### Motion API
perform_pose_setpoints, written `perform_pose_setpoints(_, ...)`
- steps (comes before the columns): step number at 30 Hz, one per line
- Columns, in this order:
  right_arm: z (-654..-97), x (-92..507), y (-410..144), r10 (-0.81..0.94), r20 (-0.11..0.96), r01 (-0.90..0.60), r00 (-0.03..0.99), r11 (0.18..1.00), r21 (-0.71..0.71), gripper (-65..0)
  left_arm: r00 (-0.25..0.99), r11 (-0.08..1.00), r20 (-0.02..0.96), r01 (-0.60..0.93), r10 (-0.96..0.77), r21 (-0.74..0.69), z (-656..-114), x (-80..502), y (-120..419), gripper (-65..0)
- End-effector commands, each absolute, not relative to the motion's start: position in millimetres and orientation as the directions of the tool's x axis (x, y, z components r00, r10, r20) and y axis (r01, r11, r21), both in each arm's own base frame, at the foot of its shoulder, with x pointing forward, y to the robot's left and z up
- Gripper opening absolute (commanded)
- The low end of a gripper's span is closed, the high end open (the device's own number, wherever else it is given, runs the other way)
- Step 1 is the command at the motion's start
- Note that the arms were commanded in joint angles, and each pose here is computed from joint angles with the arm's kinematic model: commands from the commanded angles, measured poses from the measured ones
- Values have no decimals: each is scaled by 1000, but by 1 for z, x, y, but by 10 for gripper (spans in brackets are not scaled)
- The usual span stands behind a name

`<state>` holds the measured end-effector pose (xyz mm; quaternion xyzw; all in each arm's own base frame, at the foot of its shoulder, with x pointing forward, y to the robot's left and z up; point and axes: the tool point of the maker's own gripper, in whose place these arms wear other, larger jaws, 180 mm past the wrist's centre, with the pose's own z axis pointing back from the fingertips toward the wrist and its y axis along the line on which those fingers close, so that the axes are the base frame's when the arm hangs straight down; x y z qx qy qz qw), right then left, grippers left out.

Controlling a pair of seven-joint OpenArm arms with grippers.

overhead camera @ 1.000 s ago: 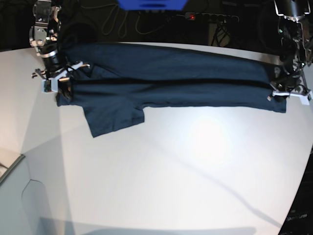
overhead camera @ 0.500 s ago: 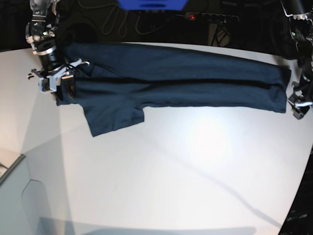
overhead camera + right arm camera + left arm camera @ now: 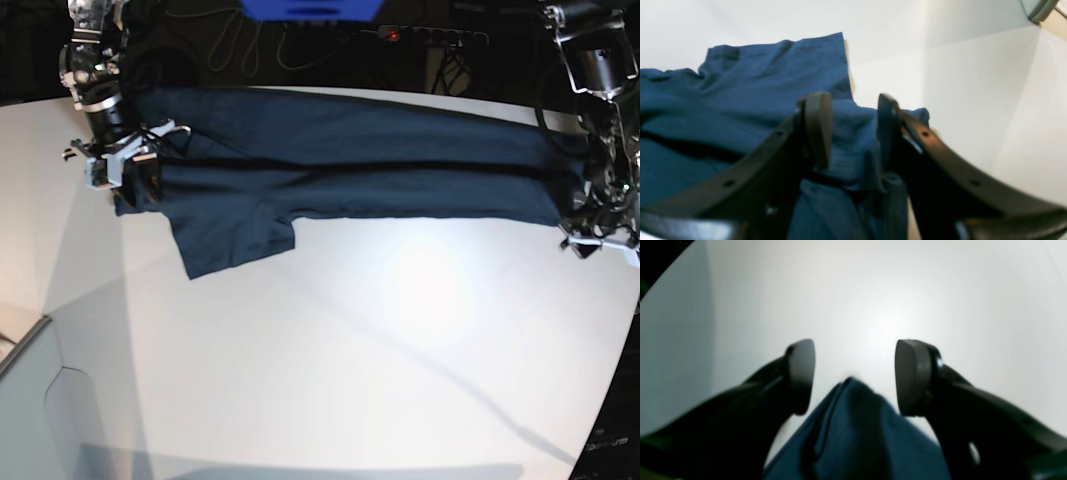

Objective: Layout the t-shirt on the table in an organized manner, then fold the t-shirt properly
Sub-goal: 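Regrasp the folded edge with the right gripper and pull it taut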

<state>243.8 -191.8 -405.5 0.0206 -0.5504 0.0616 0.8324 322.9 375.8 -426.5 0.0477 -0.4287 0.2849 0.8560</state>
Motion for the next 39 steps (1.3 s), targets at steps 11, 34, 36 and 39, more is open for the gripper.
perform_pose_setpoints(11,-390,255,-195,82,940,-119,331,992,-45,-419,483,866,781,-479,395,-142,-419,337,368,-306)
perform_pose_setpoints(34,-365,290,-197,88,966,-116,244,991,-61,-416,424,867,807,-455,411,-203,-396,334,361,-650)
perform_pose_setpoints(36,-361,301,-196,85,968,-115,235,992,-59,-415,405,869,816,-445,413,-219,-388,336,359,-650)
perform_pose_setpoints(39,-360,323,-195,93,955,-114,283,991,-63,-383,403,874,821,-434,404,-217,-384,333,356,-650)
